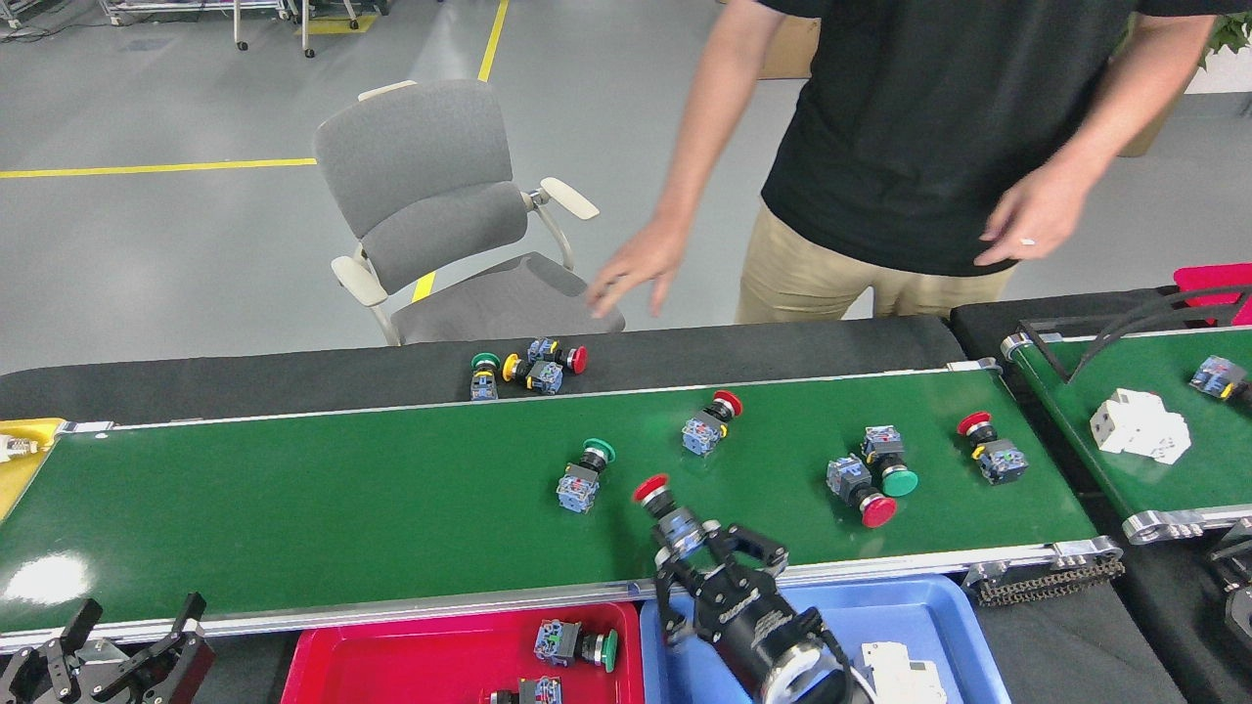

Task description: Pick switch part from conveyor to tray

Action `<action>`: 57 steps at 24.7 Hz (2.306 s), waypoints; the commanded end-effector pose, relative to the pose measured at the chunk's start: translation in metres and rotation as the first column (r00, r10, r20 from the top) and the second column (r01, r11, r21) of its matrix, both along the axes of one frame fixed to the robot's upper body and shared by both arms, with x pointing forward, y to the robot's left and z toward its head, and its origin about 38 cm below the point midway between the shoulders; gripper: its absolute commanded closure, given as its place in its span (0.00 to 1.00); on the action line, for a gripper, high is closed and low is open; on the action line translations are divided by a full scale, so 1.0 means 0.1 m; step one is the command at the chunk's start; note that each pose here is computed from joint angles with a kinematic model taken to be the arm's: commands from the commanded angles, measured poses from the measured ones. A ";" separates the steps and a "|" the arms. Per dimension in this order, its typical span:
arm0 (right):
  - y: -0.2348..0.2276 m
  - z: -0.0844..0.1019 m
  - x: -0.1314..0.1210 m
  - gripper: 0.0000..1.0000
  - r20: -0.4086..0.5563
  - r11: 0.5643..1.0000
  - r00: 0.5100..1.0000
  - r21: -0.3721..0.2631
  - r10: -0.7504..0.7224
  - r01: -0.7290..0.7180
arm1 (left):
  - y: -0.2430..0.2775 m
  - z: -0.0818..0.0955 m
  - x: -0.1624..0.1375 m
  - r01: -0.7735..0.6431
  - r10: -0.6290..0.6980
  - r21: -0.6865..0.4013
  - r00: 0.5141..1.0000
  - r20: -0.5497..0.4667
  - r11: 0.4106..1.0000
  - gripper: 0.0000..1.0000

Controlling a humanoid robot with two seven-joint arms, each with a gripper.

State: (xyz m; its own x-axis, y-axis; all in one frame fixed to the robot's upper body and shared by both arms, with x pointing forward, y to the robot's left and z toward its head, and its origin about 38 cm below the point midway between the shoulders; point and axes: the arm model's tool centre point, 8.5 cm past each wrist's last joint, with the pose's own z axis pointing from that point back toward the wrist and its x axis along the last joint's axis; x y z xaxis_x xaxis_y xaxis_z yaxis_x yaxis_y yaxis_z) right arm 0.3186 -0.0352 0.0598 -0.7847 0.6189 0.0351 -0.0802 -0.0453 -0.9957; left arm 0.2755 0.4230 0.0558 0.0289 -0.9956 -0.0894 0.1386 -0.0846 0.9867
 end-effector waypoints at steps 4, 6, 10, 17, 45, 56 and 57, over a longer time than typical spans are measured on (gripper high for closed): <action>0.31 0.06 -0.32 0.00 0.006 0.971 0.973 0.057 0.230 -0.230 | -0.67 0.16 0.48 0.216 -0.218 0.037 0.975 0.050 0.976 0.00; 0.32 0.08 -0.32 0.00 0.002 0.971 0.974 0.078 0.228 -0.227 | -0.91 0.23 0.67 0.274 -0.276 0.040 0.958 0.071 0.961 0.00; 0.14 0.12 -0.19 0.00 -0.018 0.984 0.993 0.136 0.120 -0.116 | -1.27 0.28 0.86 0.363 -0.365 0.042 0.930 0.051 0.931 0.00; -0.89 -0.04 0.18 0.01 -0.156 0.712 0.720 0.115 -0.676 0.693 | -1.43 -0.02 0.84 0.382 -0.382 0.002 0.923 -0.044 0.924 0.00; -0.09 -0.03 0.96 0.01 -0.070 0.723 0.719 -0.060 -0.691 0.688 | -1.50 -0.15 1.65 0.261 -0.265 -0.049 0.958 -0.110 0.964 0.39; -0.15 -0.14 1.21 0.20 -0.050 0.705 0.706 -0.138 -0.706 0.695 | -2.04 0.07 1.31 0.600 -0.602 -0.063 0.798 -0.031 0.798 0.94; -0.15 -0.13 1.23 0.43 -0.045 0.707 0.709 -0.139 -0.704 0.693 | -2.14 0.07 1.09 0.679 -0.682 -0.063 0.731 -0.022 0.731 0.86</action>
